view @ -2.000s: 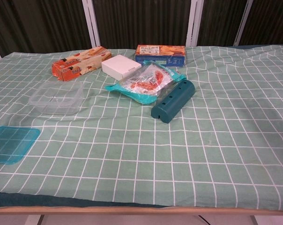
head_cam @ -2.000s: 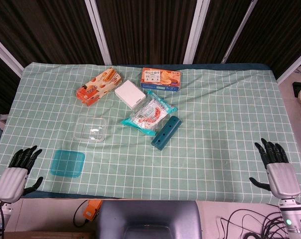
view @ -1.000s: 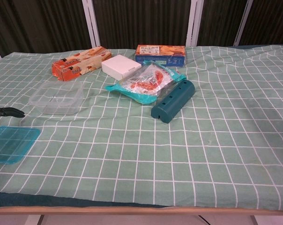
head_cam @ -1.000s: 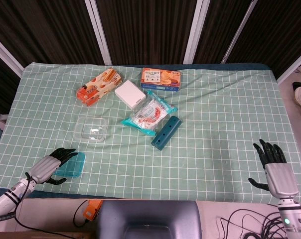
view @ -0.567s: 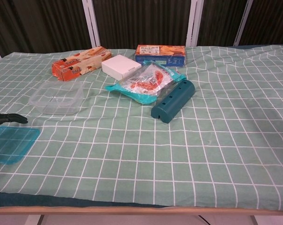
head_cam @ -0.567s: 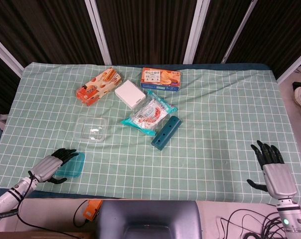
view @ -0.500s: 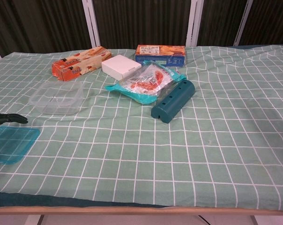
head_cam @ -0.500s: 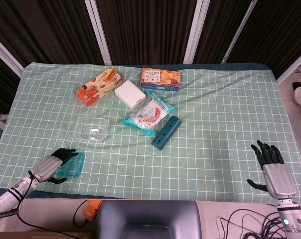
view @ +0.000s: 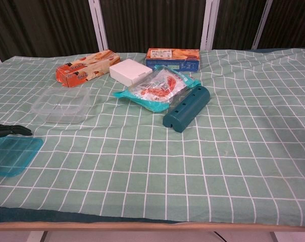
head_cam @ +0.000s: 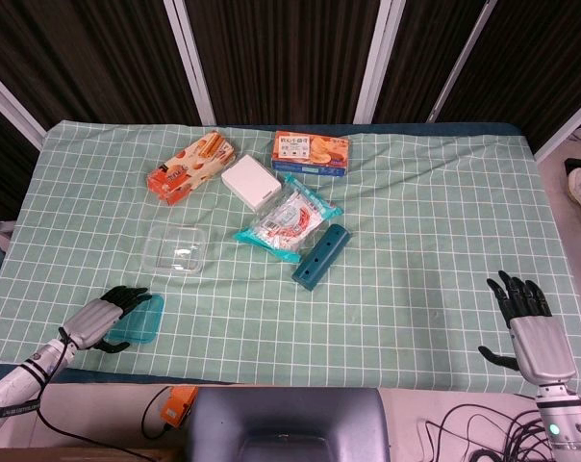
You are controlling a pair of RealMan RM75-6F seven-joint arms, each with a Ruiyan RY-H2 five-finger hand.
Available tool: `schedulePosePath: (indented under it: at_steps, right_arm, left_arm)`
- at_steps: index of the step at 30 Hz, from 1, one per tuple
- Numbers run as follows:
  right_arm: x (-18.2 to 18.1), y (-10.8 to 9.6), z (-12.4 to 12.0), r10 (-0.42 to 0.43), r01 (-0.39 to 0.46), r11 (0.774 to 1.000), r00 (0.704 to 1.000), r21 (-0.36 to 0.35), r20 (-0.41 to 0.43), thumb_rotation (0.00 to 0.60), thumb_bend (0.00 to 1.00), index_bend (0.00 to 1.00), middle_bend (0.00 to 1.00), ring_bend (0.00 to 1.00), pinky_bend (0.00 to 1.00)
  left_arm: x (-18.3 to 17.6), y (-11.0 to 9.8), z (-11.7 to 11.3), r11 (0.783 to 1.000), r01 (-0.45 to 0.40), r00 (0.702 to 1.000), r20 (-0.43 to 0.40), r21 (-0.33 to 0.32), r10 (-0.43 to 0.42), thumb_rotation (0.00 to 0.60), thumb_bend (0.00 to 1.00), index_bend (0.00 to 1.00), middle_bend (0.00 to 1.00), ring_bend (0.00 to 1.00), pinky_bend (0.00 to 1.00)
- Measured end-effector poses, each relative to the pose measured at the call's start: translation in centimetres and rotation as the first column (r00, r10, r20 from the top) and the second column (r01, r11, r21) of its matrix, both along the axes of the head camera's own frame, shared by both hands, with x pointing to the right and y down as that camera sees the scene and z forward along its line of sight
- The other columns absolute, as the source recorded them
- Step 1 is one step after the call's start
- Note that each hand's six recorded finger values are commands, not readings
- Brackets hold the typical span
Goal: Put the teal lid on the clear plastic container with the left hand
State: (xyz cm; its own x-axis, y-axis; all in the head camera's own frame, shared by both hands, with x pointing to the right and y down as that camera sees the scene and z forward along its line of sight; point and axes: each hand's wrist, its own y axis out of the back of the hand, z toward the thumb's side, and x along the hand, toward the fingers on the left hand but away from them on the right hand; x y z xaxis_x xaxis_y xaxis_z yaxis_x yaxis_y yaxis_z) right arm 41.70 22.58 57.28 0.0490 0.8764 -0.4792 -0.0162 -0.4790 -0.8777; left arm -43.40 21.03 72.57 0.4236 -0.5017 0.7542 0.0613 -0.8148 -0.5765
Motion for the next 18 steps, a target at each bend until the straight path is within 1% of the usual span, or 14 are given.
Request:
schedulePosePath:
  at_steps: [18]
  right_arm:
    - [0.02,-0.03,0.13,0.003,-0.003,1.000,1.000,-0.003,-0.008,0.600,0.16,0.00,0.00,0.00,0.00]
  left_arm:
    - [0.23,-0.44,0.54,1.000,-0.009,1.000,0.013,-0.026,0.009,0.600,0.23,0.00,0.00,0.00,0.00]
